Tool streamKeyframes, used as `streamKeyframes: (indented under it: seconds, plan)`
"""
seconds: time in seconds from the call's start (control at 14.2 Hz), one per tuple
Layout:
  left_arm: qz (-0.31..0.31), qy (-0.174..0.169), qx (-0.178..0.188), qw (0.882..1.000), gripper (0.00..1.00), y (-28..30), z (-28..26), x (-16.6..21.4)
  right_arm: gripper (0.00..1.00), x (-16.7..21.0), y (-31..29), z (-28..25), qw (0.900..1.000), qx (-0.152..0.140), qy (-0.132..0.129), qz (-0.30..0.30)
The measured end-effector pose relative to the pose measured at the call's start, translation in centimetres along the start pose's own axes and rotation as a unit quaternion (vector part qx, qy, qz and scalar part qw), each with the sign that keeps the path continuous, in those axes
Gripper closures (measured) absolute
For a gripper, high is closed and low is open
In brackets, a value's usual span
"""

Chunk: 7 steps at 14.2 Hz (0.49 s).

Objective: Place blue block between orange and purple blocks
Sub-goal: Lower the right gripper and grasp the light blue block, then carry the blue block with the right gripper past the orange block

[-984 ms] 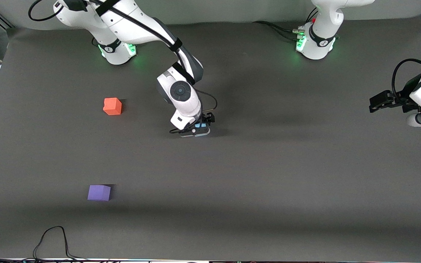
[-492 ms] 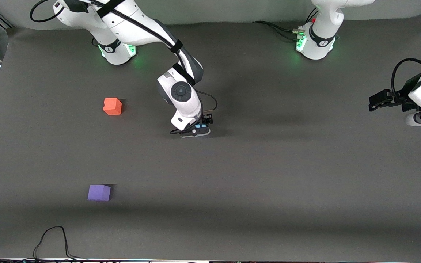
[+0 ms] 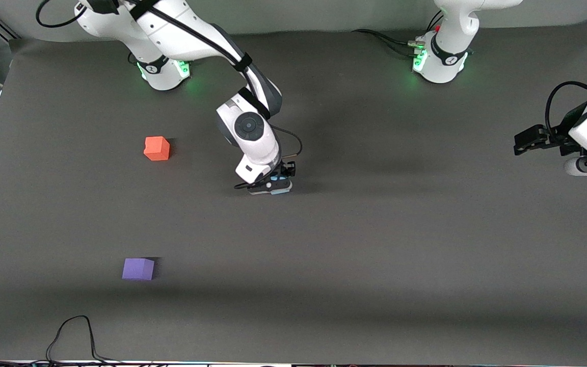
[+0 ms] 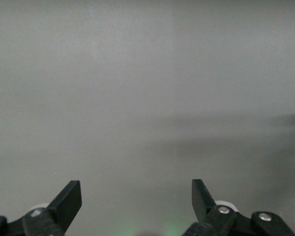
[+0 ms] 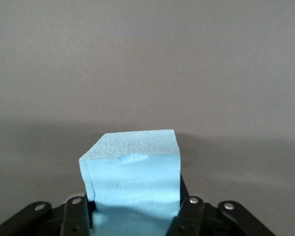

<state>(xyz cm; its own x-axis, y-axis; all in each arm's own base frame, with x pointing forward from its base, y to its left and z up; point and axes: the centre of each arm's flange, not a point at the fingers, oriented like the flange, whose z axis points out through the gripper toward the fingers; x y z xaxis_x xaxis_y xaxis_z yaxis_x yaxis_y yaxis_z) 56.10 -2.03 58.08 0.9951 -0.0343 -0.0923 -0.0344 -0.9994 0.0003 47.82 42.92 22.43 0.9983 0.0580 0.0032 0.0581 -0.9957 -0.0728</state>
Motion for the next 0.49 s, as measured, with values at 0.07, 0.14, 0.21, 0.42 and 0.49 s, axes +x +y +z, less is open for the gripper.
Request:
streamKeyframes:
  seconds: [0.07,0.14,0.21,0.42,0.49]
  plan:
    - [0.001,0.000,0.000,1.000,0.00,0.1,0.0,0.0,0.42,0.7,-0.1,-2.4,1.000,-0.002,-0.003,0.003]
    - [0.001,0.000,0.000,1.000,0.00,0.1,0.0,0.0,0.42,1.5,-0.2,-5.5,1.000,-0.005,-0.009,0.005]
    - [0.001,0.000,0.000,1.000,0.00,0.1,0.0,0.0,0.42,2.2,-0.3,-9.2,1.000,-0.007,-0.014,0.008]
    - [0.001,-0.001,0.000,1.000,0.00,0.1,0.1,0.0,0.42,4.3,0.4,-21.2,1.000,-0.008,-0.018,0.019]
    - [0.002,-0.001,0.000,1.000,0.00,0.1,0.1,0.0,0.42,4.7,0.8,-24.7,1.000,-0.008,-0.017,0.022]
